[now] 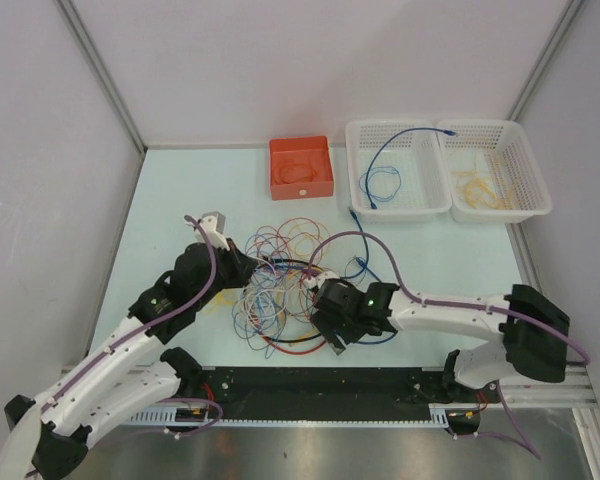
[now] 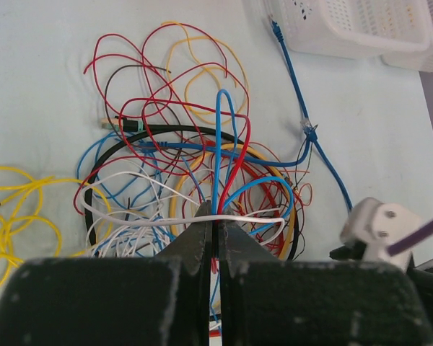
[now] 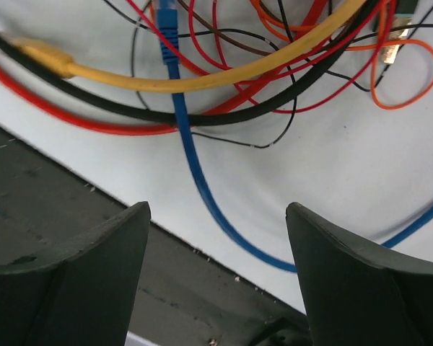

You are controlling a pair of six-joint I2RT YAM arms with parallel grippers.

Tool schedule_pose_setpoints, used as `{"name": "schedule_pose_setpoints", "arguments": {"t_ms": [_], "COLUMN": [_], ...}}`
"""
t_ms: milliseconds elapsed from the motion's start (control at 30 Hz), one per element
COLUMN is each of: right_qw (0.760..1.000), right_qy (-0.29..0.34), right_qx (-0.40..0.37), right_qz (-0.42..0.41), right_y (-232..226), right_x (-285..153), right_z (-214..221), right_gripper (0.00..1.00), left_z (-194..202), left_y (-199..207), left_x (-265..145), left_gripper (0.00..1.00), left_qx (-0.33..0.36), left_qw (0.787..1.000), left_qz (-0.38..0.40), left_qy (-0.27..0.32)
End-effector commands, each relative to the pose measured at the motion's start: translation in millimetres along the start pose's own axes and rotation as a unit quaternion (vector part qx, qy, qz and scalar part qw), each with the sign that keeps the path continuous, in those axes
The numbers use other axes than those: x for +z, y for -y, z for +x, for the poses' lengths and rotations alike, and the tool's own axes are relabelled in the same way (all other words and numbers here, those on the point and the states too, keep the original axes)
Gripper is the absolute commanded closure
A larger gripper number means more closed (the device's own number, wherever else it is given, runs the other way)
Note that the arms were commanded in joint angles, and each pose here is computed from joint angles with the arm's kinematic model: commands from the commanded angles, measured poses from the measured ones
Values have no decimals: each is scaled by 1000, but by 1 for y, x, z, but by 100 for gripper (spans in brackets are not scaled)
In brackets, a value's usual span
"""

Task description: Untangle the cables

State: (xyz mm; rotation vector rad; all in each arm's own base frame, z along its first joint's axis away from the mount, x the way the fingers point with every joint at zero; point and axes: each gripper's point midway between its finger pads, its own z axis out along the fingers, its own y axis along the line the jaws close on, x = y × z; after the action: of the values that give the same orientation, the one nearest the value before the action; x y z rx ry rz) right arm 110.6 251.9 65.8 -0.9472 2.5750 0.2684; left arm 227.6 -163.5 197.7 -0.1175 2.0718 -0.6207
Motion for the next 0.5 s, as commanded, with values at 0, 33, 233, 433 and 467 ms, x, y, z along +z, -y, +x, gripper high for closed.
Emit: {"name": "schedule_pose_setpoints", "arguments": {"t_ms": [0,33,233,433,467], "right_qw": [999,999,1000,1000,999], "right_qy": [-18,-18,-23,24,41], "right_qx": [-24,-20,-3,3,5], "right_qz": [27,23,3,-15,-25], "right_y": [7,6,2,-6,-11], "right_x": [22,25,32,-14,-30], "right_z": [0,-1,-4,-17,-27], "right_gripper": [21,22,64,100,100], "left_z": [1,2,4,0,-1], "left_y": [4,3,-2,-3,-4], "left_x": [0,1,-1,-4,-4], "left_gripper": [100,100,100,100,100], "left_qx": [-13,-15,-13,-8,-8], "left_qw": [1000,1000,1000,1000,1000], "left_qz": [15,14,8,4,2], "left_qy": [4,1,3,9,10]}}
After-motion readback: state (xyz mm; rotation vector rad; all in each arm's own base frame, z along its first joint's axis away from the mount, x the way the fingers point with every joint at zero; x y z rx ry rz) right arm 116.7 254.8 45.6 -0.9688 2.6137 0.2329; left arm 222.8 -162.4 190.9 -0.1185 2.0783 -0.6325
